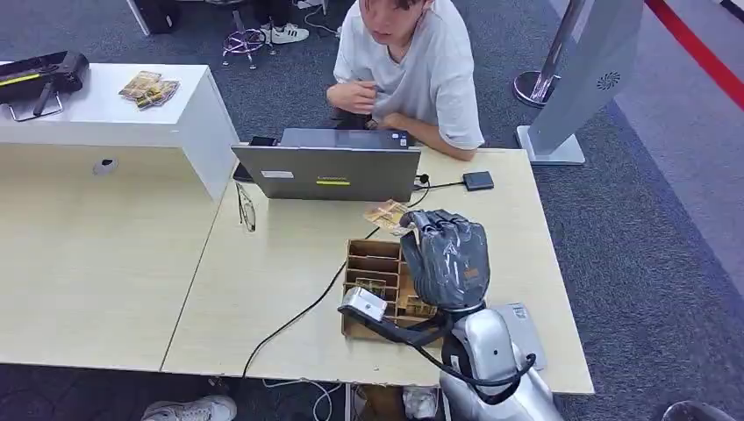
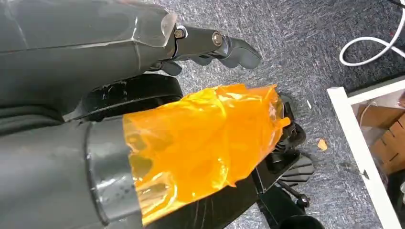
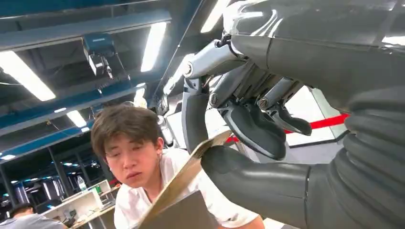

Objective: Pass the card to the sensor for recognition and then transmit it.

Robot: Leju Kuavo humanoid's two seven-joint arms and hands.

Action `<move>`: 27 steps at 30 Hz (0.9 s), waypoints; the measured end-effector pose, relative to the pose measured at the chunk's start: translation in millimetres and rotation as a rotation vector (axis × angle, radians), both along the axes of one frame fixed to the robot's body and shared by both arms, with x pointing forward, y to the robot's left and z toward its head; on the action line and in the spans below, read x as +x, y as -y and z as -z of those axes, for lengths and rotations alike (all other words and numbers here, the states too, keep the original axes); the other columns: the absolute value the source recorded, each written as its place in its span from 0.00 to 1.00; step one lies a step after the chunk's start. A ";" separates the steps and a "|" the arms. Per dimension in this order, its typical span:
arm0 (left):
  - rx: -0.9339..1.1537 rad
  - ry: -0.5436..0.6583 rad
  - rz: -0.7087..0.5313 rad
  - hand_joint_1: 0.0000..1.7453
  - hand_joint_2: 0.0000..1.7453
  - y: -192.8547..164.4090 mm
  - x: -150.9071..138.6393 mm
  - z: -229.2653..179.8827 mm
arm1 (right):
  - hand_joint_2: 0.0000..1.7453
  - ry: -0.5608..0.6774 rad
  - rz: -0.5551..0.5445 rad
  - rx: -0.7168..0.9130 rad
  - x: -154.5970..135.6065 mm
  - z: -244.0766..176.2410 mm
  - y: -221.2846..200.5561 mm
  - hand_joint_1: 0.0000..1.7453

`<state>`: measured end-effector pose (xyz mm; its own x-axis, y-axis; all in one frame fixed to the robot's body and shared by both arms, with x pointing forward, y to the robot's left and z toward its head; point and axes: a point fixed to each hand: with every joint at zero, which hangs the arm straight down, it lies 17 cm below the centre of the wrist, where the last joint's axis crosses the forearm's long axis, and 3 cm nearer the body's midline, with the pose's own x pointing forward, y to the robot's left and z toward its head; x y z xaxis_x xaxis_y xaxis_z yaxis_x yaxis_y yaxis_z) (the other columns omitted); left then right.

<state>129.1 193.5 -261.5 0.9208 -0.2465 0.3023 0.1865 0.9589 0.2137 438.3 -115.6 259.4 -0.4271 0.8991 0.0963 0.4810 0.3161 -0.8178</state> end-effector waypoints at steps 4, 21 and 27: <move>0.000 0.001 0.003 0.00 0.00 0.4 0.2 -0.1 | 1.00 0.007 -0.004 0.003 2.5 -5.0 -0.5 0.99; -0.009 -0.006 0.020 0.00 0.00 3.1 -0.2 0.1 | 1.00 -0.006 0.012 -0.040 33.2 -20.0 -0.6 1.00; -0.011 -0.002 0.040 0.00 0.00 4.9 2.1 -0.5 | 1.00 -0.013 0.032 -0.065 50.1 -26.9 1.2 1.00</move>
<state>131.2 188.7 -261.0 0.9110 -0.2795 0.3031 0.2250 0.9531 0.2025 488.4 -116.8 286.3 -0.3973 0.9167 0.0427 0.4793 0.2470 -0.8422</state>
